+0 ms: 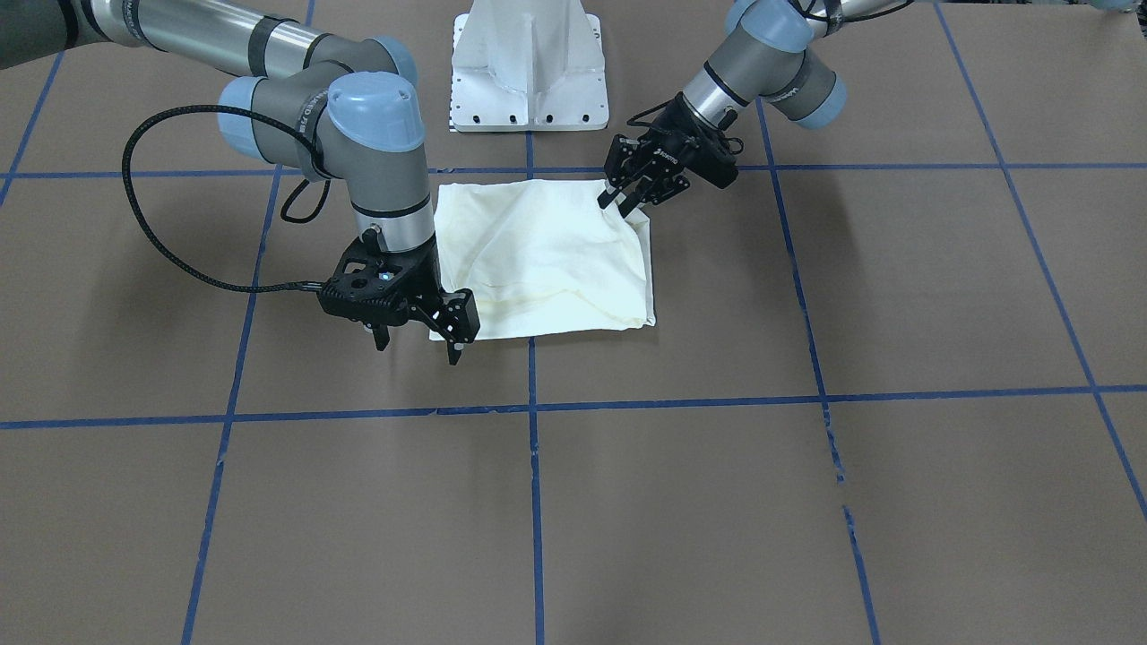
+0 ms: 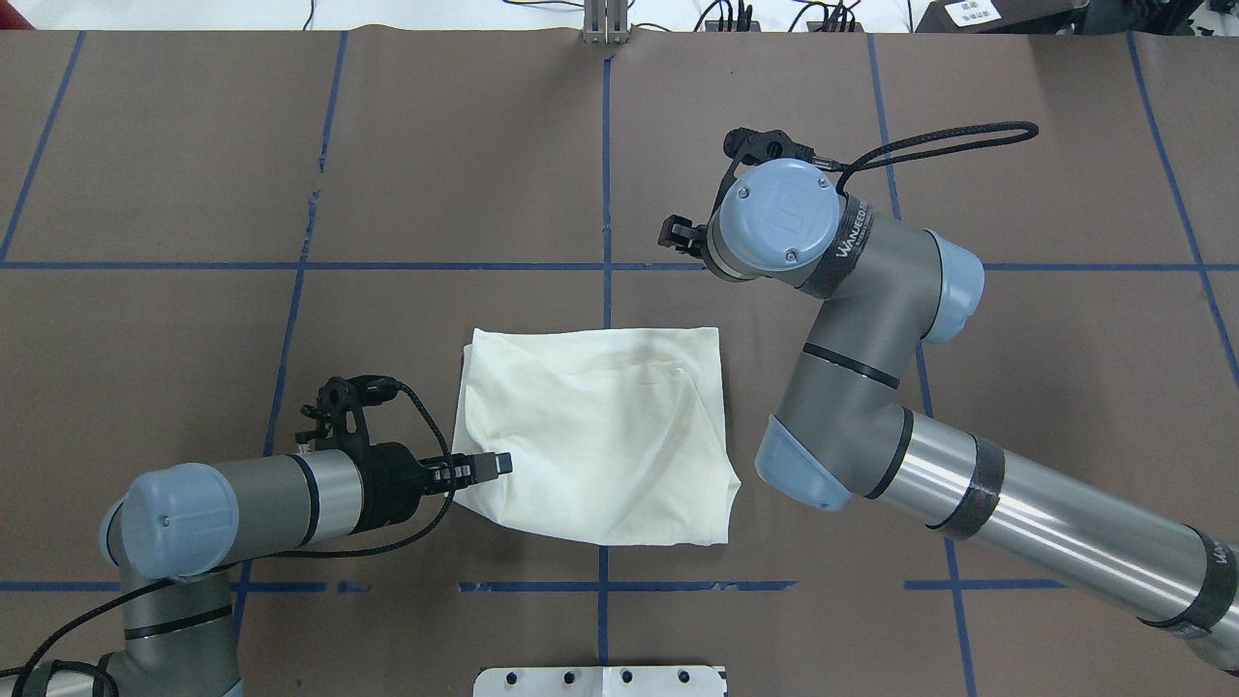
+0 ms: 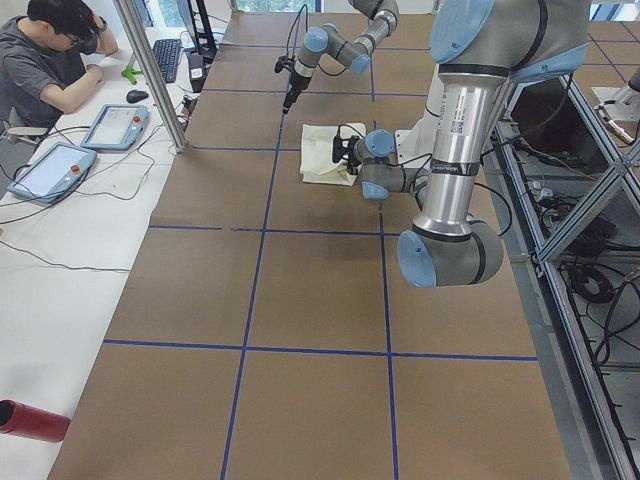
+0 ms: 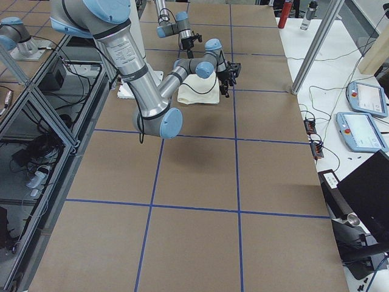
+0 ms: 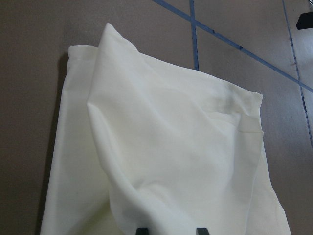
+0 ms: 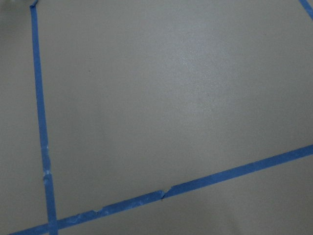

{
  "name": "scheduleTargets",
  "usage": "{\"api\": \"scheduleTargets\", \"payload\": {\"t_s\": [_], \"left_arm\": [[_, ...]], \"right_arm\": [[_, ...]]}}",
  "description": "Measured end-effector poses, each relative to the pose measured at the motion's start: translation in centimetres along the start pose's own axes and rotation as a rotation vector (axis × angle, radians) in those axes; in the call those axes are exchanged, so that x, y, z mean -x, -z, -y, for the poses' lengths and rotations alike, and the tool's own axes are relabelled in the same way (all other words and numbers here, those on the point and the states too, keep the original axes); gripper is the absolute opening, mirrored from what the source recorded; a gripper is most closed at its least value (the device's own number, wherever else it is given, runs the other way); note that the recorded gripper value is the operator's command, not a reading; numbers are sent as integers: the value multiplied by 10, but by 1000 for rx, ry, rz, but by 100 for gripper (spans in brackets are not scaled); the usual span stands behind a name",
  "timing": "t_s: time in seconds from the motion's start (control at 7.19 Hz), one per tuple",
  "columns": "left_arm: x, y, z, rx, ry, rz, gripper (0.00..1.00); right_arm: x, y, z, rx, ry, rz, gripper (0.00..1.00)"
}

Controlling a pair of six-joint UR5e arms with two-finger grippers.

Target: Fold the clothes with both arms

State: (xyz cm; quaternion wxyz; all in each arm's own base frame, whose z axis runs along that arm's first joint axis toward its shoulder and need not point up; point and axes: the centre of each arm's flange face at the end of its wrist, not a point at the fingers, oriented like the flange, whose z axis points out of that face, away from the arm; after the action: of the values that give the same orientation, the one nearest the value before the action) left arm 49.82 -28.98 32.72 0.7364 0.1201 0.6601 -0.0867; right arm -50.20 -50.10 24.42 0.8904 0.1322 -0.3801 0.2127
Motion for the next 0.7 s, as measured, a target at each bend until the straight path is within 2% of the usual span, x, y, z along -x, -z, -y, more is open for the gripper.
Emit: {"api": "scheduleTargets", "payload": {"t_s": [0.42,0.56,0.7], "left_arm": [[-4,-1,-11,19,-3,-7,40],[-5,-1,-15,27,-4,-11,24],[-6,-1,-17,31,-5,-11,0]], "right_arm": [[1,0,0,0,2,0,100],[1,0,0,0,2,0,100],[1,0,0,0,2,0,100]]}}
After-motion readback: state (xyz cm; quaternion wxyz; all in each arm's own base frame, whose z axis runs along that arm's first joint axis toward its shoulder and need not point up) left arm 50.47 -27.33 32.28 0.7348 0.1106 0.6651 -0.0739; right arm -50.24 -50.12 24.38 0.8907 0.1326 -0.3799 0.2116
